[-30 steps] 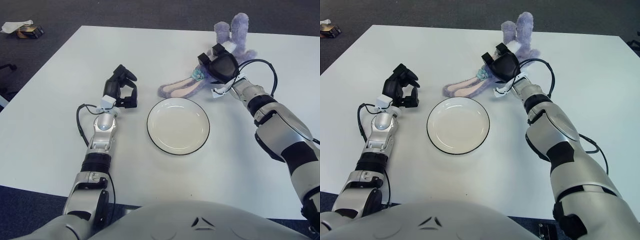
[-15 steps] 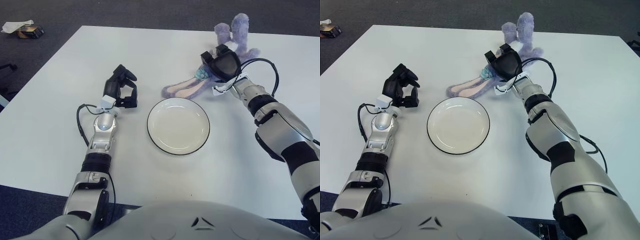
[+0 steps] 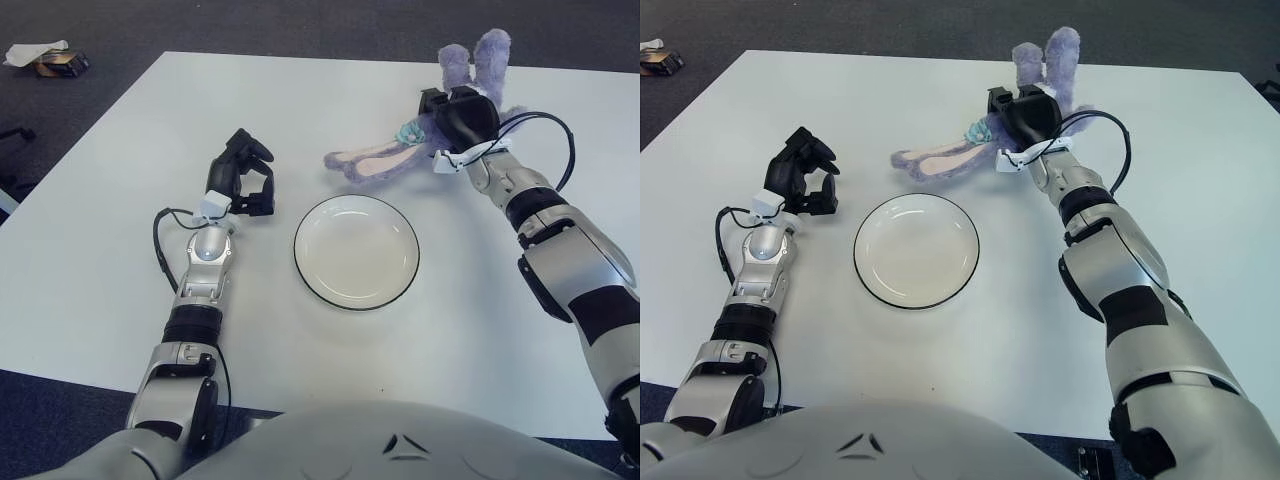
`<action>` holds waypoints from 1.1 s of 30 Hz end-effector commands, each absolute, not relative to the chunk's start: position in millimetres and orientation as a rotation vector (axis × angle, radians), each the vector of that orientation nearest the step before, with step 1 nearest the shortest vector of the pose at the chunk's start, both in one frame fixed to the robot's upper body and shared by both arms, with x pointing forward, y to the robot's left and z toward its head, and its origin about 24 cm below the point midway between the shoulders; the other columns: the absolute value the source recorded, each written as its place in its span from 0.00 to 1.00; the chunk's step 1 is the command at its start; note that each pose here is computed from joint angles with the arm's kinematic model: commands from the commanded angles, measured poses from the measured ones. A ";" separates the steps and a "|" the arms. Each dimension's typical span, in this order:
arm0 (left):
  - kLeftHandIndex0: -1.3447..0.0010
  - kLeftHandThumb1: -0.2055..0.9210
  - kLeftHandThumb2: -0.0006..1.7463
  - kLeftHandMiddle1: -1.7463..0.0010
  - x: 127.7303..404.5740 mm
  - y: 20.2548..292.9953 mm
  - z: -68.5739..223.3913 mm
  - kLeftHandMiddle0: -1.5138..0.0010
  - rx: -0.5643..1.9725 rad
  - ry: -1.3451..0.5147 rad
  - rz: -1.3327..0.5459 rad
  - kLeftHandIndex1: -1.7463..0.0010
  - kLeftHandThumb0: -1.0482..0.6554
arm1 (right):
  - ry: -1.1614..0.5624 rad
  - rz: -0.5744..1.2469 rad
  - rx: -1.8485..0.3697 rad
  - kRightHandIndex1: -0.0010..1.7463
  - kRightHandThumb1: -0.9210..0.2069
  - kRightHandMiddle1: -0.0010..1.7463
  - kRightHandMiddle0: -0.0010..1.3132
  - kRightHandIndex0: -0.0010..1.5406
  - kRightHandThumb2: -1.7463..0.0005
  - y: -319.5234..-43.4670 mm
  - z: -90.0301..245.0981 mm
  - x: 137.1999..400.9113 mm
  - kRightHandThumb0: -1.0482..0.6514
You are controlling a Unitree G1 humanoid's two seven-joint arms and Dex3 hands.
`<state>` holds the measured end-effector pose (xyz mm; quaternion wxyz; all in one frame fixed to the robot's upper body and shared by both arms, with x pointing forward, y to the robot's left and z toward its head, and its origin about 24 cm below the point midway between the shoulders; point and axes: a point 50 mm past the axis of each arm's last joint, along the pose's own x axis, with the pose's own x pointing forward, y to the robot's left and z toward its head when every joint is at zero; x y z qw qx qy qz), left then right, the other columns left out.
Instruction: Put the doll into the plate.
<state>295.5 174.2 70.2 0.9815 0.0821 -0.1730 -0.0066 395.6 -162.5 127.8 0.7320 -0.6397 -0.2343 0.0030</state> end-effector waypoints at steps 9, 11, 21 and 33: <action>0.62 0.44 0.78 0.00 277.8 173.8 33.7 0.65 0.167 -0.223 0.002 0.00 0.61 | -0.533 -0.079 -1.173 0.92 0.78 1.00 0.45 0.56 0.09 -158.1 156.0 401.0 0.62; 0.62 0.44 0.78 0.00 277.8 173.7 33.7 0.65 0.170 -0.223 0.001 0.00 0.61 | -0.545 -0.096 -1.146 0.92 0.78 1.00 0.46 0.56 0.09 -157.5 161.4 401.5 0.62; 0.62 0.43 0.78 0.00 278.8 173.3 31.7 0.65 0.162 -0.216 0.002 0.00 0.61 | -0.608 -0.128 -1.075 0.92 0.80 1.00 0.47 0.57 0.08 -149.6 190.1 403.9 0.62; 0.62 0.43 0.78 0.00 279.7 173.3 31.1 0.65 0.174 -0.218 0.010 0.00 0.61 | -0.669 -0.139 -1.010 0.91 0.84 1.00 0.50 0.59 0.05 -144.7 204.3 400.2 0.62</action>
